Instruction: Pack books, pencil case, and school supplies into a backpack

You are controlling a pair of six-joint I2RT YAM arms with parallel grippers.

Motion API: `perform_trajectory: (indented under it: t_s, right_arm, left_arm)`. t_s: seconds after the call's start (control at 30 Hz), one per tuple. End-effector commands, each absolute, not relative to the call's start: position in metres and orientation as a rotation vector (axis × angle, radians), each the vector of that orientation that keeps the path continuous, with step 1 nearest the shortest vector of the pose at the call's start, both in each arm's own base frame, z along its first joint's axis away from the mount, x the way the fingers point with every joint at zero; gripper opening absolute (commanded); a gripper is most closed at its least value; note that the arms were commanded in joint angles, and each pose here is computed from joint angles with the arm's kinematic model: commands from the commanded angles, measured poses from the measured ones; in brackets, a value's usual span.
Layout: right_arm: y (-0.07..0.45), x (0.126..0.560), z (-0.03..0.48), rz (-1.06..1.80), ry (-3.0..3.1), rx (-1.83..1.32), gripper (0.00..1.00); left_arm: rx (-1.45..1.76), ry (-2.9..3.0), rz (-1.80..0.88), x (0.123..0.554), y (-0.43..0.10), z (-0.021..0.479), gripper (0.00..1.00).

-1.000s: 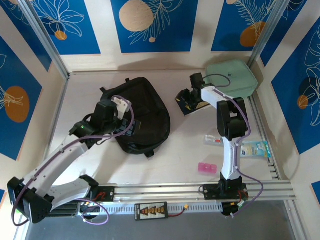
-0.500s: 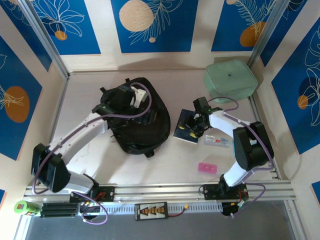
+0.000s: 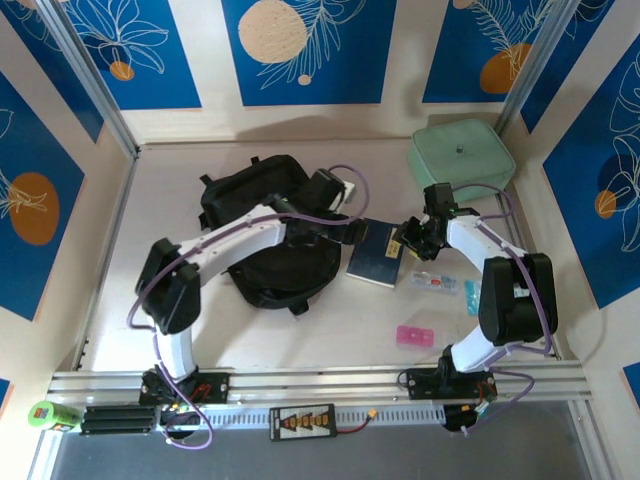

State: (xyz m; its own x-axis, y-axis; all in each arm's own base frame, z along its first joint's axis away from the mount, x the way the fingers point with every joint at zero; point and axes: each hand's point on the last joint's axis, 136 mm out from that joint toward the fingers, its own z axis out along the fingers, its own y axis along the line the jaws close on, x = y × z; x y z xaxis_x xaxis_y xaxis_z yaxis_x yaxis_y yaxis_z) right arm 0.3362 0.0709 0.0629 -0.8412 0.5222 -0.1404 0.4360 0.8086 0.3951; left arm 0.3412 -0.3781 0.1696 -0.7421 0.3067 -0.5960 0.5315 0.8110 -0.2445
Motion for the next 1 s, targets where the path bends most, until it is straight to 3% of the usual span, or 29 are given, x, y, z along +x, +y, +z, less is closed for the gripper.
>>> perform_trajectory:
  t_s: [0.0,0.4,0.97]
  right_arm:
    - [0.068,0.335,0.060,0.521,2.792,0.695,0.45]
    - [0.079,0.337,0.039,0.609,2.861,0.676,0.31]
    - [0.087,0.339,0.037,0.683,2.883,0.661,0.31]
  left_arm:
    - [0.602,2.494,-0.439,0.347,-0.387,0.154,0.82]
    - [0.781,2.595,-0.316,0.357,-0.421,0.077,0.65]
    - [0.964,2.724,-0.134,0.334,-0.412,0.003,0.55]
